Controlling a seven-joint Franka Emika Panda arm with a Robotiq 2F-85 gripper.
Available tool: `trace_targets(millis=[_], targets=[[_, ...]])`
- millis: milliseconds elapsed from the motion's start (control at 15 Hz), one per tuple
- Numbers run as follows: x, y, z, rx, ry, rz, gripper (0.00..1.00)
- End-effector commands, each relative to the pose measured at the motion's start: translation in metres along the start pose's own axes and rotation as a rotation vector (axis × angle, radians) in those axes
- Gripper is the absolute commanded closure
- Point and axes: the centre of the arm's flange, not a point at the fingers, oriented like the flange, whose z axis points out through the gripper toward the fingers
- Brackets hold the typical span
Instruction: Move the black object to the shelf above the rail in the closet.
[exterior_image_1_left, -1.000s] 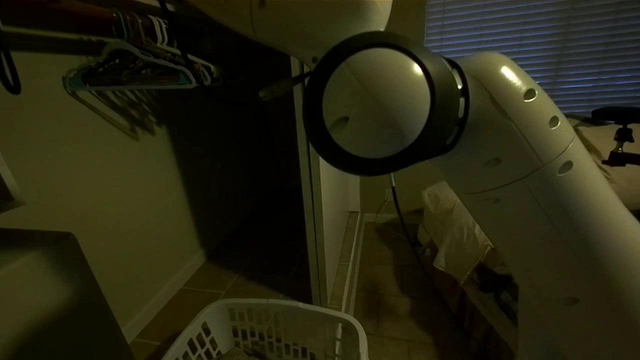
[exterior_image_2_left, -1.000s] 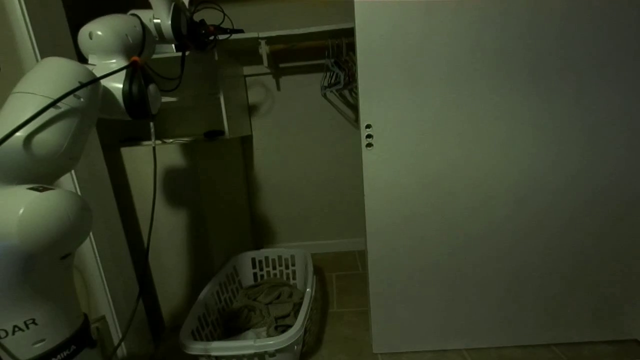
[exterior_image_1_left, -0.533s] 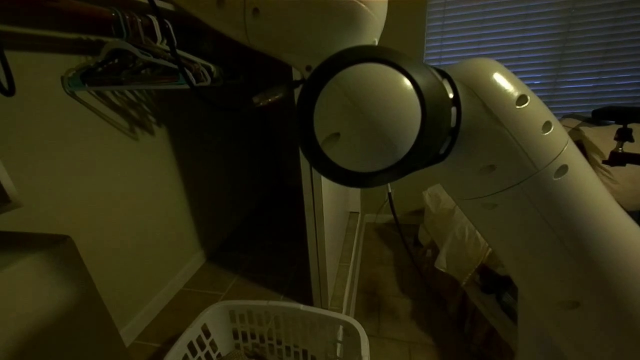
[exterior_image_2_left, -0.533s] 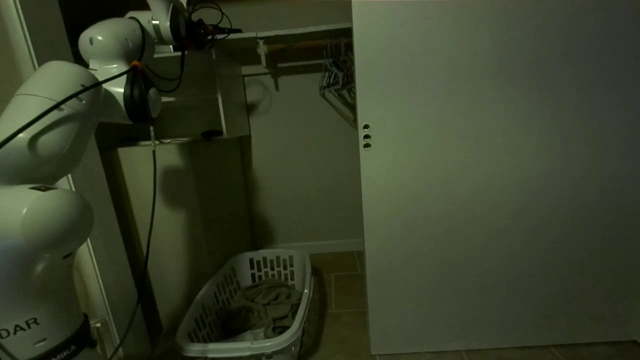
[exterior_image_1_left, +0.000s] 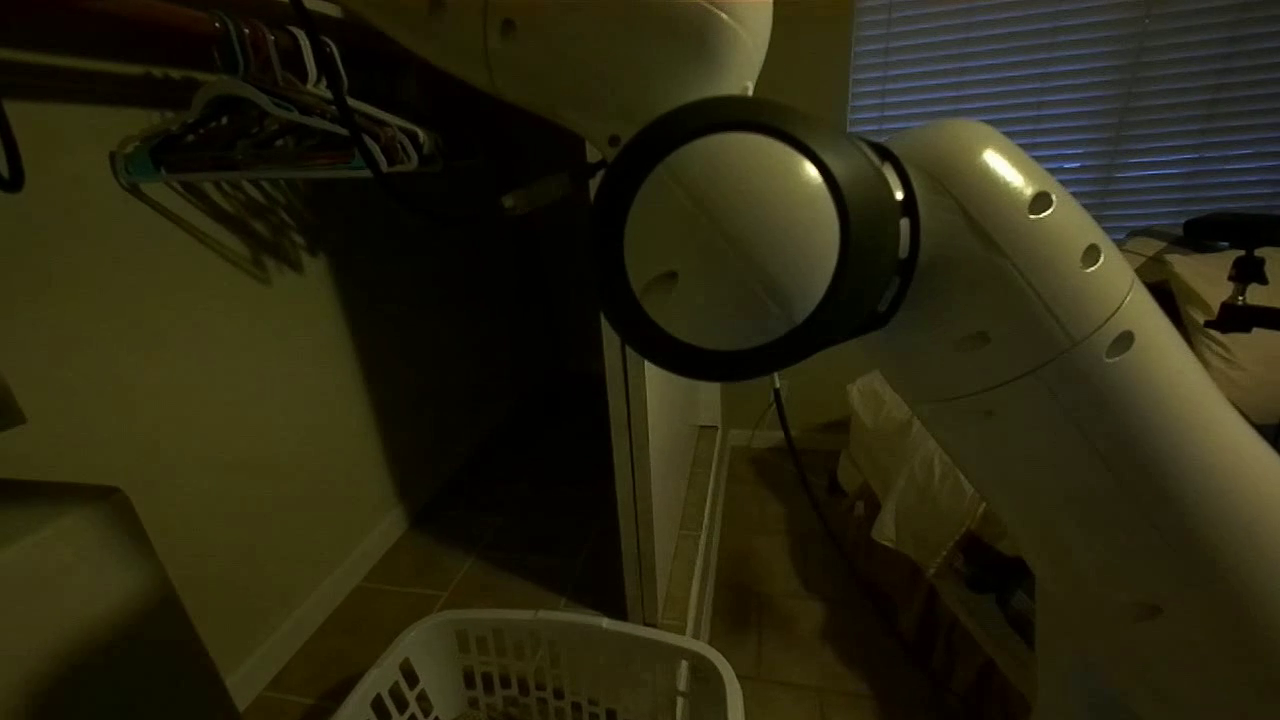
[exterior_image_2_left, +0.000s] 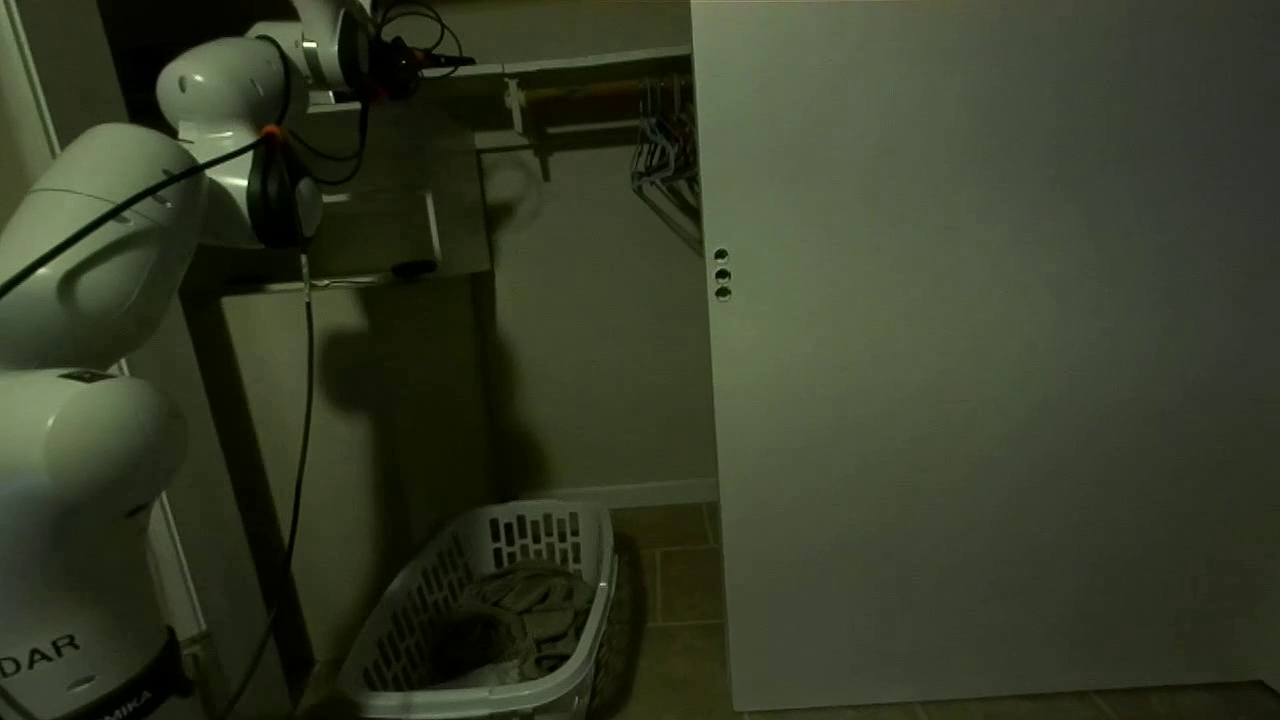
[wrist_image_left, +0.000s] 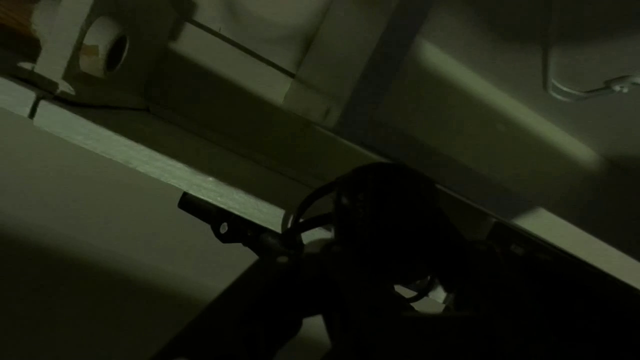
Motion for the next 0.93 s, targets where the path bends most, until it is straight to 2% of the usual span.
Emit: trace_targets(millis=[0, 867], targets=[[0.044, 0.027, 0.055, 0.03, 0.009, -0.015, 0.85], [0.047, 0.008, 0.061, 0.099, 0.022, -0.016, 0.85]])
